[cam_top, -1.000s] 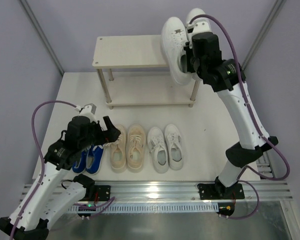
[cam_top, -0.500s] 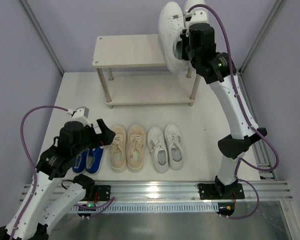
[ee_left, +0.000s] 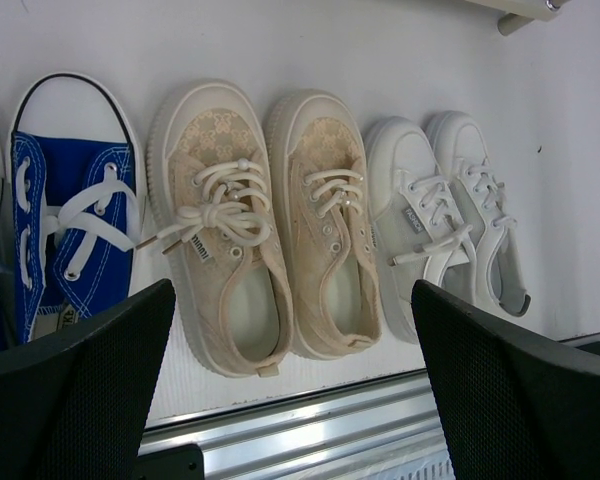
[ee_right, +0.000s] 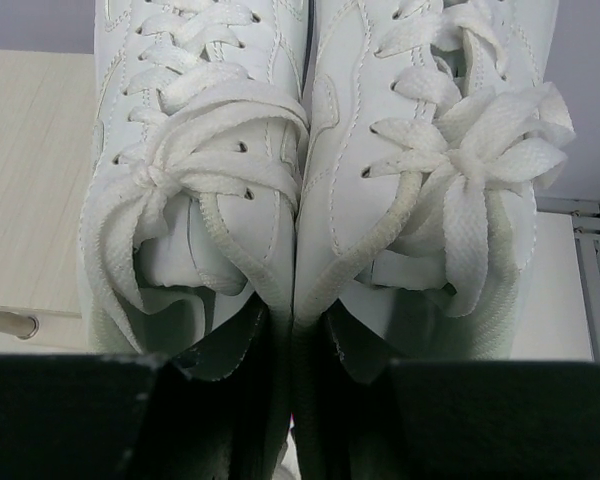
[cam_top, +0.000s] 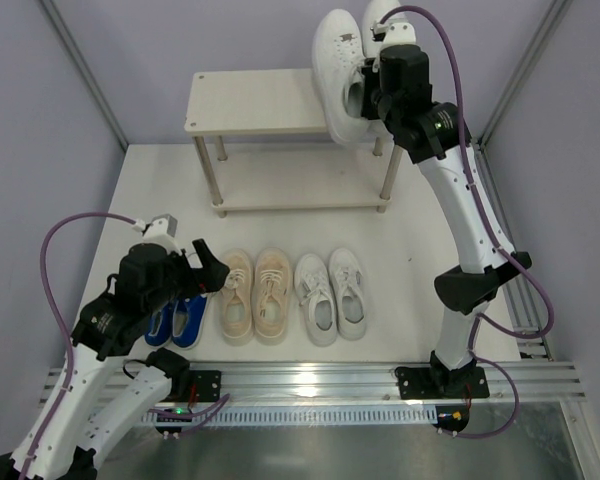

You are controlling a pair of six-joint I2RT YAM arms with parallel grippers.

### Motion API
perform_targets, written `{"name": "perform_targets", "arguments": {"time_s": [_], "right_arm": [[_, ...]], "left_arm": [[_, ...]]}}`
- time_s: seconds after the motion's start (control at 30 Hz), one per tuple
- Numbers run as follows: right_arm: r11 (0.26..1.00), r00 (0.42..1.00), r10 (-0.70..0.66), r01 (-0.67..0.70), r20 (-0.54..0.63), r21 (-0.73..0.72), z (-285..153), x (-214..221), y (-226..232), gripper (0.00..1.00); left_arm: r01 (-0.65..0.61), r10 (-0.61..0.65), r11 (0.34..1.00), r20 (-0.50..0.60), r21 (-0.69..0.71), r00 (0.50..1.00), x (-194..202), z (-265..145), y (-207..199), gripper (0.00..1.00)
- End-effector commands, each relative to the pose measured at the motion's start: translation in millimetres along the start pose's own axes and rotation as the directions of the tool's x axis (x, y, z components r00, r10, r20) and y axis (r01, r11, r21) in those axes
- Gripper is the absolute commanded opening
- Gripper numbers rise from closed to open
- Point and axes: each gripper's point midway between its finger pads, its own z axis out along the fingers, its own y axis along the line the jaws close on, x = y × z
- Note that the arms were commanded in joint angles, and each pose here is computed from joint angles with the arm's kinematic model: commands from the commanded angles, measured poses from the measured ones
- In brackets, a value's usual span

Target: Place and organize the shoes onto the shoe shelf

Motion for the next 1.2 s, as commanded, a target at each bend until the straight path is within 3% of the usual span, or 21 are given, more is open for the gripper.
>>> {"name": "perform_targets", "arguments": {"time_s": [0.0,0.1,0.13,0.23,0.37,0.73,0.87,0.97,1.0,1.03,1.1,1.13,1.17], "right_arm": [[0.979,0.916,0.202,-0.187,0.347,-0.076,-39.3,-108.5,-1.8,0.04],[0.979,0.919,0.206,-0.194,0.335,-0.068,-33.6,-103.7,-1.1,0.04],[0.979,0.921,0.205,-0.195,0.332,-0.066,-32.7,-102.4,-1.1,0.09],[0.978,0.923,0.208,-0.195,0.325,-0.071,-30.0,-100.0,0.9,0.35],[0.977,0.919,0.213,-0.197,0.331,-0.081,-29.1,-101.7,2.9,0.49],[0.975,0.901,0.224,-0.201,0.372,-0.1,-37.5,-112.6,2.0,0.55],[0.972,0.869,0.237,-0.213,0.433,-0.104,-73.2,-131.7,-11.0,0.58],[0.975,0.875,0.219,-0.209,0.431,-0.073,-86.4,-122.6,-17.5,0.59],[0.972,0.851,0.232,-0.226,0.471,-0.07,-112.2,-132.0,-29.1,0.6],[0.976,0.875,0.214,-0.211,0.434,-0.055,-105.9,-111.3,-28.3,0.61],[0.969,0.846,0.239,-0.242,0.477,-0.056,-140.8,-113.3,-45.5,0.63],[0.974,0.875,0.217,-0.226,0.433,-0.032,-130.1,-86.3,-45.4,0.63],[0.971,0.869,0.222,-0.237,0.443,-0.022,-135.6,-80.9,-51.1,0.63]], "left_arm": [[-0.005,0.005,1.0,0.034,0.003,0.999,-9.3,-6.7,-1.8,1.0],[-0.005,0.005,1.0,0.035,0.005,0.999,-8.8,-7.4,-1.7,1.0],[-0.005,0.004,1.0,0.036,0.003,0.999,-8.9,-7.4,-1.5,1.0],[-0.005,0.005,1.0,0.037,-0.001,0.999,-8.3,-8.1,0.0,1.0],[-0.007,0.007,1.0,0.04,-0.003,0.999,-7.9,-9.8,1.1,1.0],[-0.006,0.007,1.0,0.054,-0.014,0.999,-9.1,-13.6,4.3,1.0],[0.006,-0.007,1.0,0.069,0.007,0.998,-15.8,-15.0,-2.2,1.0],[0.01,-0.022,0.995,0.116,0.103,0.993,-37.4,-18.7,-27.3,1.0],[0.009,-0.034,0.987,0.155,0.16,0.987,-54.0,-24.4,-43.2,1.0],[0.003,-0.035,0.982,0.167,0.189,0.985,-62.0,-25.7,-52.1,1.0],[-0.007,-0.044,0.967,0.196,0.256,0.98,-87.3,-25.6,-77.2,1.0],[-0.016,-0.042,0.955,0.19,0.295,0.981,-92.9,-25.5,-88.8,1.0],[-0.018,-0.036,0.951,0.165,0.309,0.986,-97.0,-14.1,-97.8,1.0]]}}
